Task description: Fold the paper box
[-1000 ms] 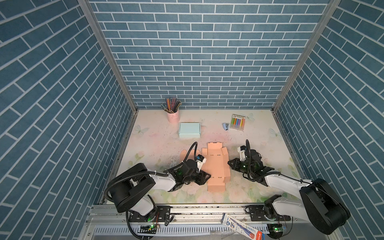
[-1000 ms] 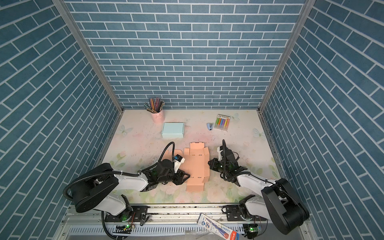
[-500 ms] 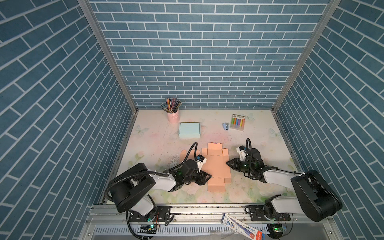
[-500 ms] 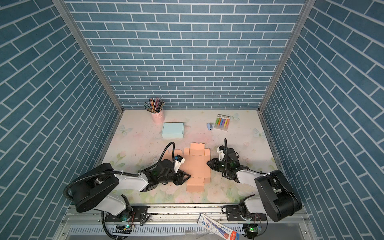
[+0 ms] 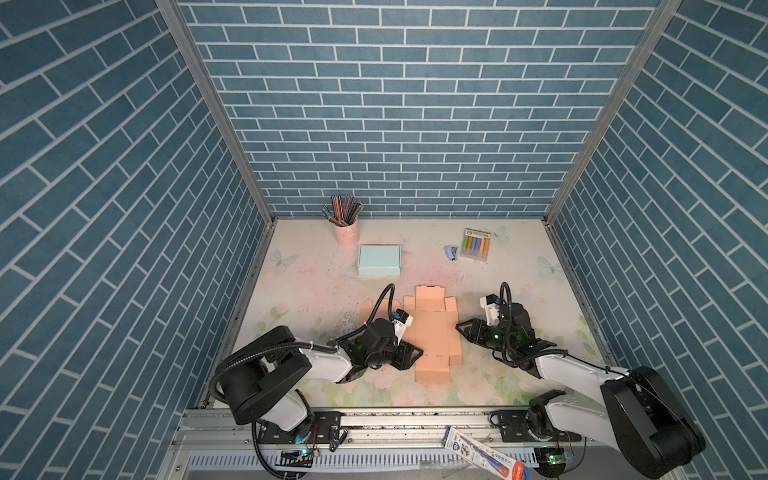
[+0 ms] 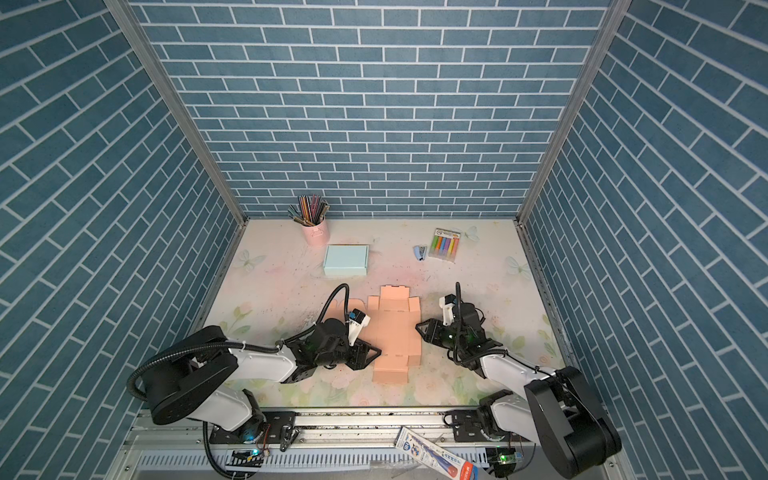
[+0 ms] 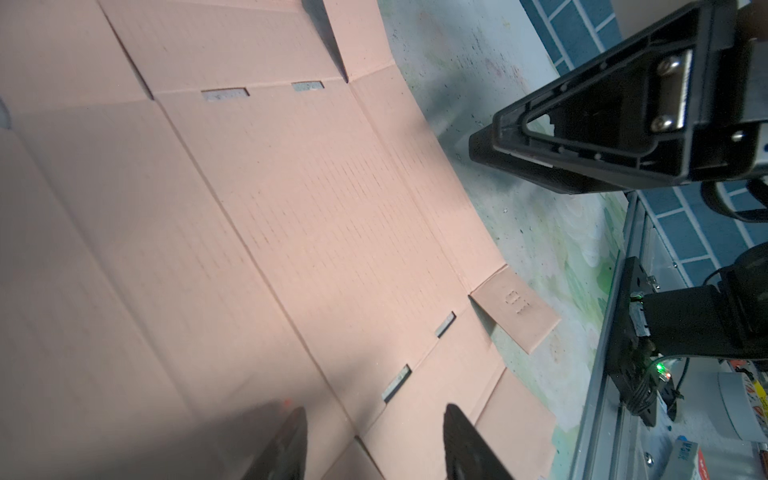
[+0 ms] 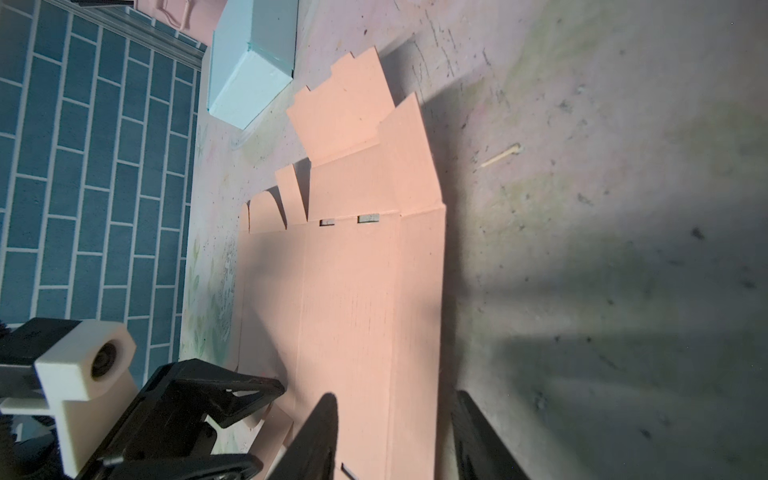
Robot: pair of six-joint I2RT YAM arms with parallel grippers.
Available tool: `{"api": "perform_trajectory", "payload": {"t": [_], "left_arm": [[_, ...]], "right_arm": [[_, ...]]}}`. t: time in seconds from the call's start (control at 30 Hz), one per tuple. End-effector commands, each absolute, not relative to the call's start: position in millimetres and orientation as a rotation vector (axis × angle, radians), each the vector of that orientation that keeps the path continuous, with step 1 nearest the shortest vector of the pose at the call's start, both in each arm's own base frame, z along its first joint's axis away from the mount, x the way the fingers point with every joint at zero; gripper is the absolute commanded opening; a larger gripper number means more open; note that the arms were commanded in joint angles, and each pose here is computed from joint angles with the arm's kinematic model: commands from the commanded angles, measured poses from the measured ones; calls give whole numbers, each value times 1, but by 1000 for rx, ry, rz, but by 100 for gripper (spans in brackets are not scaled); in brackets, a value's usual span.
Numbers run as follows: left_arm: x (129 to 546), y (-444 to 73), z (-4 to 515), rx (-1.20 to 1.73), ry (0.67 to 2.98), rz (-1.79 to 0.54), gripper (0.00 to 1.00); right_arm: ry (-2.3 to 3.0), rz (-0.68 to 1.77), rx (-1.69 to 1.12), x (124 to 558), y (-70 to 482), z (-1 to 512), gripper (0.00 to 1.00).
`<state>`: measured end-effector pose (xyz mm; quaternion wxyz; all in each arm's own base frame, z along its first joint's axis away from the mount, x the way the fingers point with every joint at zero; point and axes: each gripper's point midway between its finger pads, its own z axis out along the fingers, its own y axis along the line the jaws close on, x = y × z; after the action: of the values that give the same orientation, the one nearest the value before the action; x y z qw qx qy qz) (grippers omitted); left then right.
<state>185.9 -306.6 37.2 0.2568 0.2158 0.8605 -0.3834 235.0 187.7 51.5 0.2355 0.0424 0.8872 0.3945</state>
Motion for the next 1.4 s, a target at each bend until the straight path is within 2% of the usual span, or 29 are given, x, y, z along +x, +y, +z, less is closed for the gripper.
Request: {"api": "perform_trajectory", "payload": {"t": [0.0,0.93,1.37], "left_arm": [[189,-311,45,581,2302,-1056,53],[190,-315,44,582,2309,-1060,53],[190,-313,46,579,2302,-1059,52]], "right_arm": [[2470,1098,139,232,188,43,44],[2433,1327,159,231,216,41,36],[2436,1301,165,232,214,35,15]]}}
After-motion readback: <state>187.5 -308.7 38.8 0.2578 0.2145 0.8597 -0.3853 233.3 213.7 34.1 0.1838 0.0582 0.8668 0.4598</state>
